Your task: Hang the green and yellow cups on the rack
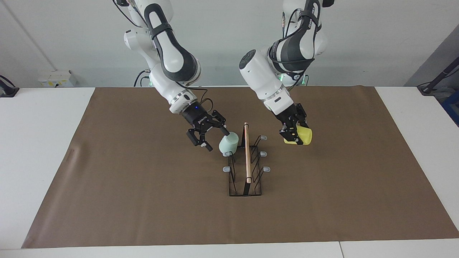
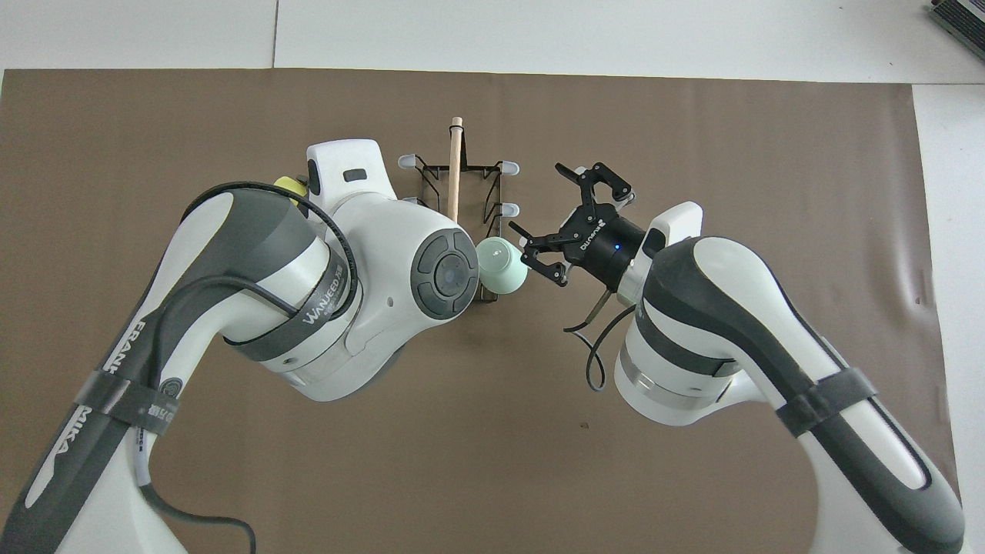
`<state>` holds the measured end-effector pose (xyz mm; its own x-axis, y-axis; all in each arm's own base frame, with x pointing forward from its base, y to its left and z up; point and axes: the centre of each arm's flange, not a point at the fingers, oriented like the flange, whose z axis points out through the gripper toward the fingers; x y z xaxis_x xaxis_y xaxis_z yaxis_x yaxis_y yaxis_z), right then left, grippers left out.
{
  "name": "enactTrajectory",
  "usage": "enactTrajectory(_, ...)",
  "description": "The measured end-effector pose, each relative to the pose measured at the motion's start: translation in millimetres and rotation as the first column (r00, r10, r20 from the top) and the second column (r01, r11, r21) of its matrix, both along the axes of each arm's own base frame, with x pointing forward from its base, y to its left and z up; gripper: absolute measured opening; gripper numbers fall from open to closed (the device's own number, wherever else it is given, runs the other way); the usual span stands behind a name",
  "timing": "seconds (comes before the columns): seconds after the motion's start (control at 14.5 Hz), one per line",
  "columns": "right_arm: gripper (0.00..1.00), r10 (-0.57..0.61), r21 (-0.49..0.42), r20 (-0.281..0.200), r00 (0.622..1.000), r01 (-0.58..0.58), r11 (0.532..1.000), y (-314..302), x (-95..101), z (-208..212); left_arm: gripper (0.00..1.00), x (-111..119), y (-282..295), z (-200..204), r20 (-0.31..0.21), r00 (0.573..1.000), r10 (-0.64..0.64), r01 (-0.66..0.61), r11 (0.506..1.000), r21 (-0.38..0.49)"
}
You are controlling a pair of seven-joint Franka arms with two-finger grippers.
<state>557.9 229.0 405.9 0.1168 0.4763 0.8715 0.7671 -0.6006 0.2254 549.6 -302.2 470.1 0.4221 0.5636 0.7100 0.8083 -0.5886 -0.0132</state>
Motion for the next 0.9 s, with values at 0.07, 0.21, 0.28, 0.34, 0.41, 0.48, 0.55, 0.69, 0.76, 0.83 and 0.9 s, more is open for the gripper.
enactTrajectory(0.07,1.0,0.032,-0.044,0.028,0.999,-0.031,0.999,-10,7.2,3,0.68,-1,-2,0,0.003,1.0,0.0,0.0,1.0,-0.003)
enactTrajectory(0.21,1.0,0.105,-0.128,0.072,0.992,-0.095,0.987,-35,23.2,6,0.68,-8,-16,-4,0.028,1.0,-0.004,0.004,1.0,0.001)
enactTrajectory(0.28,1.0,0.148,-0.175,0.087,0.985,-0.131,0.976,-52,31.7,8,0.68,-13,-26,-10,0.038,0.999,-0.013,0.013,1.0,0.013)
enactTrajectory(0.34,1.0,0.199,-0.225,0.097,0.975,-0.173,0.959,-71,40.1,9,0.68,-19,-36,-17,0.04,0.999,-0.02,0.019,0.999,0.027)
enactTrajectory(0.41,1.0,0.249,-0.271,0.097,0.964,-0.215,0.938,-92,47.4,10,0.68,-24,-43,-25,0.039,0.999,-0.024,0.022,0.999,0.044)
enactTrajectory(0.48,1.0,0.296,-0.309,0.087,0.951,-0.257,0.916,-115,53.1,10,0.68,-27,-49,-30,0.04,0.999,-0.029,0.027,0.998,0.057)
enactTrajectory(0.55,1.0,0.339,-0.34,0.069,0.938,-0.297,0.892,-138,57.0,9,0.68,-29,-52,-34,0.042,0.999,-0.031,0.028,0.997,0.073)
enactTrajectory(0.69,1.0,0.41,-0.372,0.022,0.912,-0.373,0.85,-183,59.4,6,0.68,-33,-59,-43,0.049,0.998,-0.03,0.025,0.995,0.098)
enactTrajectory(0.76,1.0,0.442,-0.38,-0.005,0.897,-0.411,0.829,-202,58.5,6,0.68,-37,-63,-47,0.049,0.998,-0.028,0.022,0.994,0.11)
enactTrajectory(0.83,1.0,0.472,-0.392,-0.034,0.881,-0.446,0.804,-221,57.1,6,0.68,-41,-68,-50,0.049,0.998,-0.027,0.021,0.993,0.12)
enactTrajectory(0.9,1.0,0.494,-0.403,-0.07,0.867,-0.477,0.781,-236,55.8,8,0.68,-46,-73,-52,0.052,0.998,-0.027,0.02,0.992,0.127)
